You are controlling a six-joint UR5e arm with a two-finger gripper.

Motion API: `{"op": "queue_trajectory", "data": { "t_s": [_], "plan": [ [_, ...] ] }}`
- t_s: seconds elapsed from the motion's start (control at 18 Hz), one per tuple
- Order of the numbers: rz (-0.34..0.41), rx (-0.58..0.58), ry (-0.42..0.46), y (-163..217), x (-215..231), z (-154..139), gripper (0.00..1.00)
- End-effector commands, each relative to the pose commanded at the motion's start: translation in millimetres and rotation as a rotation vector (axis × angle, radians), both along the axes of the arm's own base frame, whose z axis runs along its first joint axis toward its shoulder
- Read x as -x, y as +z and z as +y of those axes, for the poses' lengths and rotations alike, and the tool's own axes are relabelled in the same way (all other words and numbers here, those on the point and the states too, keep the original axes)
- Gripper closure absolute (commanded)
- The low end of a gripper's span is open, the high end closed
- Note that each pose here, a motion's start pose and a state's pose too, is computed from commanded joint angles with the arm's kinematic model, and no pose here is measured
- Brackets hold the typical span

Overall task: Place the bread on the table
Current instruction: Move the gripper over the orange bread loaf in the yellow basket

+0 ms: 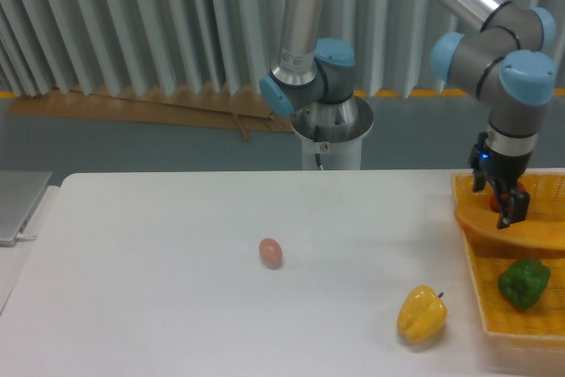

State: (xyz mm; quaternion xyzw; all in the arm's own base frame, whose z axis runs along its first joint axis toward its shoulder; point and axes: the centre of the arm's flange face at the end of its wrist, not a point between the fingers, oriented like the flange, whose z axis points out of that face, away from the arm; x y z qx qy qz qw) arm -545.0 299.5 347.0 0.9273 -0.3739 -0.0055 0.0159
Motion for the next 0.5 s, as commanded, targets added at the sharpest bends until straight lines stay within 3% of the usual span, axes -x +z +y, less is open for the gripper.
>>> {"op": "queue_trajectory", "data": {
  "t_s": [0.5],
  "plan": [
    [-0.013, 0.007, -0.014, -22.9, 19.4, -7.5, 0.0]
  ]
}}
